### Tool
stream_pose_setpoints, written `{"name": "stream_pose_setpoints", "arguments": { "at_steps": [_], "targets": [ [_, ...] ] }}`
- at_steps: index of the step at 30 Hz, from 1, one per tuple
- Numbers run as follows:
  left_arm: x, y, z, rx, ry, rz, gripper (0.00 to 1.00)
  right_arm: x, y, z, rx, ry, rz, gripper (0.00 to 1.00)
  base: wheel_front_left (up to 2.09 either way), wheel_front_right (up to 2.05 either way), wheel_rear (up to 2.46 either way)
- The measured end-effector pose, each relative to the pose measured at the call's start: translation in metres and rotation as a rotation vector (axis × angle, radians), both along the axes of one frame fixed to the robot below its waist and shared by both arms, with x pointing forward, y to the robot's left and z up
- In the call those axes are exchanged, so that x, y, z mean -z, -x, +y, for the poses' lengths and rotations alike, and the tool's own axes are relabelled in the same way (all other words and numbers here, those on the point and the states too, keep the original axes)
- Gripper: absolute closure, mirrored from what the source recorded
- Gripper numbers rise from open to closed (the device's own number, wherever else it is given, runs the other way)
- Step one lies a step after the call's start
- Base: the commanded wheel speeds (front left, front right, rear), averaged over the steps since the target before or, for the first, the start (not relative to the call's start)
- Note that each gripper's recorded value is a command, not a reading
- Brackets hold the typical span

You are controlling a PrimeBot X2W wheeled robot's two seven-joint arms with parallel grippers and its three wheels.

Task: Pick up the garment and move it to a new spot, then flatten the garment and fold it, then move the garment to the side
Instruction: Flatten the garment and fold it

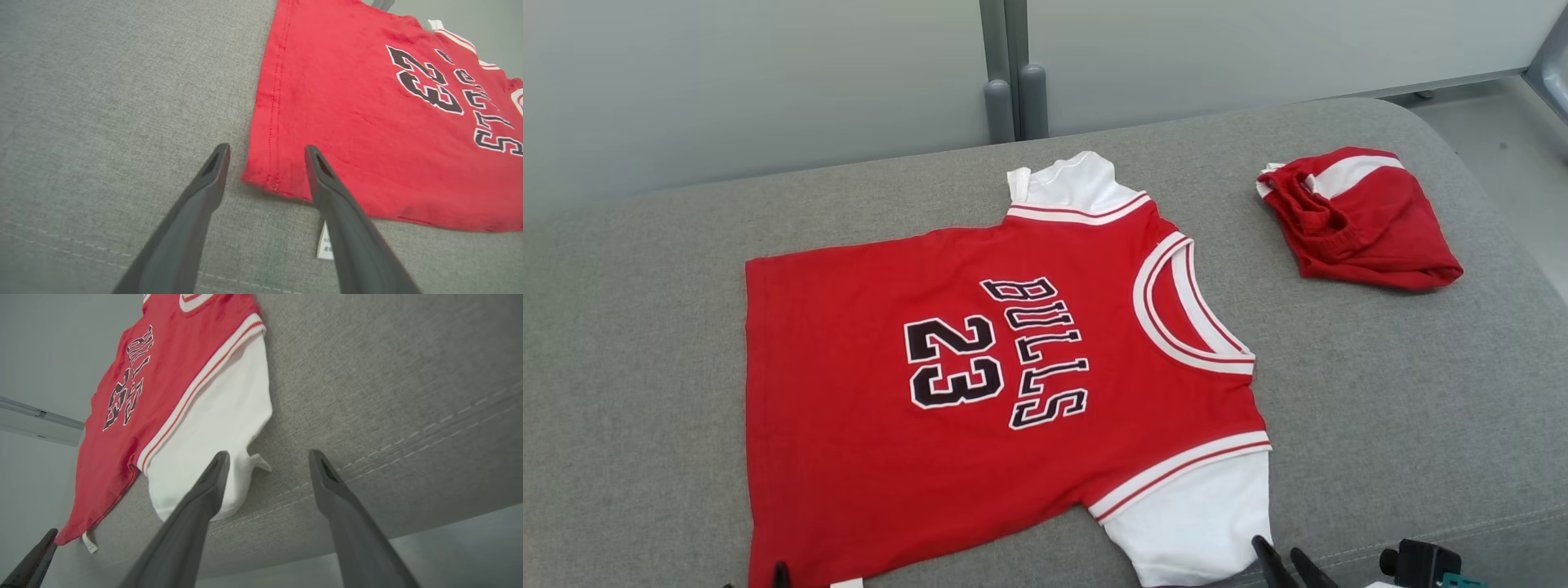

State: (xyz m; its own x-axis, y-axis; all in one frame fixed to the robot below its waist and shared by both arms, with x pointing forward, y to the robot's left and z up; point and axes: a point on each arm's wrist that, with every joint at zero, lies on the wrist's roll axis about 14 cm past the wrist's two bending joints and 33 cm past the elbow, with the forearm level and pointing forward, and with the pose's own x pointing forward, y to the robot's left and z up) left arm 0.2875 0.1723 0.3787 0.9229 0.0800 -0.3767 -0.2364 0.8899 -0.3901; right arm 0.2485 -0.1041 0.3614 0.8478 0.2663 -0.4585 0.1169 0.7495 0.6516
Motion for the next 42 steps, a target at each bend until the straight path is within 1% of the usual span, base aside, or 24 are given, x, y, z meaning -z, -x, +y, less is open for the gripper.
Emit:
{"name": "stream_pose_setpoints", "arguments": {
  "at_steps": [6, 9, 12, 15, 20, 26, 34, 39, 42],
  "targets": [
    [0.004, 0.005, 0.016, -0.056, -0.015, 0.021, 0.0, -0.004, -0.012, -0.018, 0.015, 0.051, -0.035, 0.0, 0.0, 0.0, 0.0],
    [0.004, 0.008, 0.023, -0.079, -0.021, 0.022, 0.0, -0.017, -0.03, -0.027, 0.025, 0.078, -0.094, 0.0, 0.0, 0.0, 0.0],
    [-0.006, 0.002, 0.027, -0.089, -0.027, -0.015, 0.0, -0.037, -0.052, -0.037, 0.026, 0.119, -0.181, 0.0, 0.0, 0.0, 0.0],
    [-0.028, -0.011, 0.029, -0.077, -0.06, -0.094, 0.0, -0.061, -0.071, -0.041, 0.004, 0.17, -0.281, 0.0, 0.0, 0.0, 0.0],
    [-0.086, -0.046, 0.022, -0.052, -0.087, -0.296, 0.0, -0.108, -0.098, -0.042, -0.032, 0.261, -0.459, 0.0, 0.0, 0.0, 0.0],
    [-0.133, -0.06, -0.004, 0.037, -0.109, -0.453, 0.0, -0.162, -0.114, -0.035, -0.069, 0.376, -0.661, 0.0, 0.0, 0.0, 0.0],
    [-0.143, -0.059, -0.02, 0.086, -0.12, -0.487, 0.0, -0.187, -0.12, -0.044, -0.023, 0.474, -0.743, 0.0, 0.0, 0.0, 0.0],
    [-0.141, -0.057, -0.018, 0.079, -0.122, -0.48, 0.0, -0.197, -0.123, -0.052, 0.037, 0.489, -0.764, 0.0, 0.0, 0.0, 0.0],
    [-0.137, -0.053, -0.019, 0.082, -0.126, -0.466, 0.0, -0.197, -0.12, -0.049, 0.045, 0.477, -0.763, 0.0, 0.0, 0.0, 0.0]
  ]
}}
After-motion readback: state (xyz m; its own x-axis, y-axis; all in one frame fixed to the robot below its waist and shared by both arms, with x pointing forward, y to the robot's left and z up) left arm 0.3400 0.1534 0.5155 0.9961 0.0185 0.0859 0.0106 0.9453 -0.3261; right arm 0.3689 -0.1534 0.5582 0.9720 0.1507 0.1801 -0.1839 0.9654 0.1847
